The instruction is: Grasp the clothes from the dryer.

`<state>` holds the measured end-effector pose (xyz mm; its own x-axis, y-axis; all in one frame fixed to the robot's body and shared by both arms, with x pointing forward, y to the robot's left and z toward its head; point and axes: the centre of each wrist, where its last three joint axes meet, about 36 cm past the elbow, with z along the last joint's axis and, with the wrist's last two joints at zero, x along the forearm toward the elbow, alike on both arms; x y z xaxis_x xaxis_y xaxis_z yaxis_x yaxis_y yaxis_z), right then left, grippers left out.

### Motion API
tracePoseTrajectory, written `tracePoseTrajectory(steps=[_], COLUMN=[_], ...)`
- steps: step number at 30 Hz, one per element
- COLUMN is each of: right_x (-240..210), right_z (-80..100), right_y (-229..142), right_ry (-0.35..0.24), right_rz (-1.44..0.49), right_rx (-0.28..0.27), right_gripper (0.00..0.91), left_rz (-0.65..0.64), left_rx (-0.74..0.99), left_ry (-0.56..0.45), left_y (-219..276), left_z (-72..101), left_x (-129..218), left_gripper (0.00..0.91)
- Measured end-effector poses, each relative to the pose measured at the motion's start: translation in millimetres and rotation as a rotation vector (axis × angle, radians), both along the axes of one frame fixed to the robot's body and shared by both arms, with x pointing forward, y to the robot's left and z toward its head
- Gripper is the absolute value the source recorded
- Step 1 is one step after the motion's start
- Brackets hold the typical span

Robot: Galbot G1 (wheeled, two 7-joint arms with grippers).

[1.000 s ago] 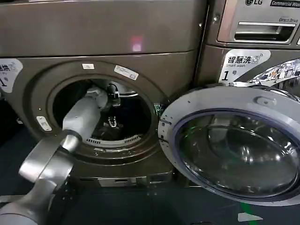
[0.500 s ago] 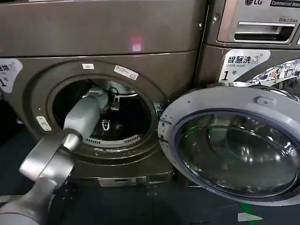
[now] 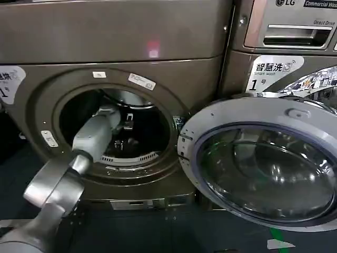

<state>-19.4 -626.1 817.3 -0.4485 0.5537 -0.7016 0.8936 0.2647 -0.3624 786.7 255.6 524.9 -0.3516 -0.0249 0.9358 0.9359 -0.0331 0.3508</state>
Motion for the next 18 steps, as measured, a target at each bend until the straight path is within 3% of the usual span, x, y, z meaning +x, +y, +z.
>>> tracePoseTrajectory(steps=[6, 18], right_x=[0.8, 0.6], right_z=[-0.4, -2.5], right_y=[-0.6, -1.9], right_ry=[-0.001, -0.006], right_rz=[0.002, 0.002], right_rx=[0.001, 0.004], right_gripper=[0.907, 0.907], left_rz=[-0.004, -0.008], left_rx=[0.006, -0.012], left_ry=[0.011, 0.011], left_y=[0.3, -0.8], left_z=[-2.5, -7.0], left_x=[-0.3, -1.3], left_gripper=[0.000, 0.000])
